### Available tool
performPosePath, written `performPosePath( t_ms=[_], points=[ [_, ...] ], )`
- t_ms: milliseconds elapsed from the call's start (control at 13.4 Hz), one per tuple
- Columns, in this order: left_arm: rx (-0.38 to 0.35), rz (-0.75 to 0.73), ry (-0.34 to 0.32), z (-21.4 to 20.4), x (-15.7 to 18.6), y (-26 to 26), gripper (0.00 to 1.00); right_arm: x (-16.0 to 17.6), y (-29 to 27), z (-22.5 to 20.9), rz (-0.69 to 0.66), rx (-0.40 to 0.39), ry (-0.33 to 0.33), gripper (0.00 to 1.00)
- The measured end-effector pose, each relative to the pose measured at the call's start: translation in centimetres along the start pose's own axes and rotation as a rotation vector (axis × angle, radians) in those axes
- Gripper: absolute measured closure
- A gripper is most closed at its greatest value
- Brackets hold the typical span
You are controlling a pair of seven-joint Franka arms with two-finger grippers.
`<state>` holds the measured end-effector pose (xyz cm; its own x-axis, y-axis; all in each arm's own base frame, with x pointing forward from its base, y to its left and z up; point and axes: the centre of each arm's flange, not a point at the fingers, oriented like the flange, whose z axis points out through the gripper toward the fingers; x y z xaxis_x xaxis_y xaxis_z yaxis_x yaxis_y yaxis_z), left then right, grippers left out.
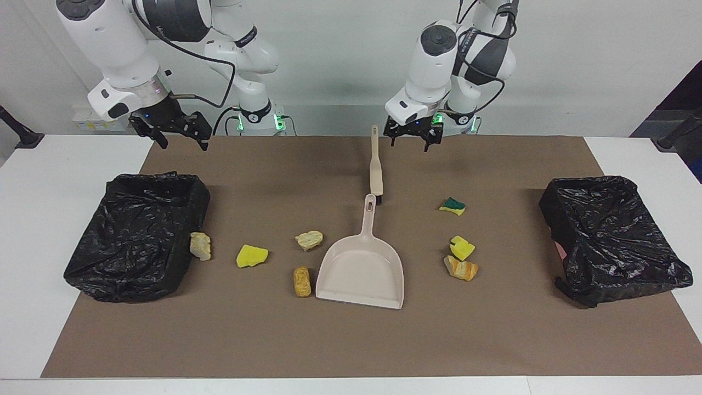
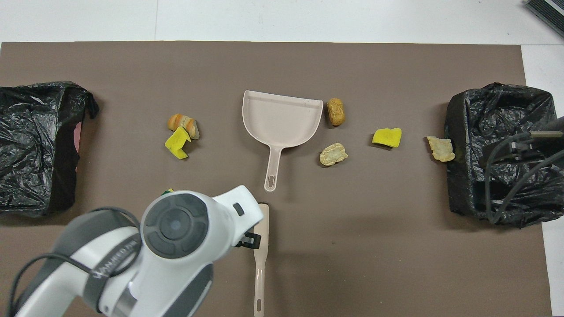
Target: Sweep and dump trash in bin
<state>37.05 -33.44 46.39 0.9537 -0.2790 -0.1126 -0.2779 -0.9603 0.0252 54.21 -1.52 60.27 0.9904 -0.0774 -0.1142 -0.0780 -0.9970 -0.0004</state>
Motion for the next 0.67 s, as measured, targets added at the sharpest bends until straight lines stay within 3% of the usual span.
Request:
performPosePath(
  t_ms=[299,672],
  points=[
    [0.034,0.044,-0.013,7.2,-5.4,6.8,0.00,0.0,0.0,0.0,0.000,0.000,0.000,0.00],
    [0.046,0.064,-0.010,12.2,-8.1,7.7,0.00,0.0,0.0,0.0,0.000,0.000,0.000,0.00]
  ],
)
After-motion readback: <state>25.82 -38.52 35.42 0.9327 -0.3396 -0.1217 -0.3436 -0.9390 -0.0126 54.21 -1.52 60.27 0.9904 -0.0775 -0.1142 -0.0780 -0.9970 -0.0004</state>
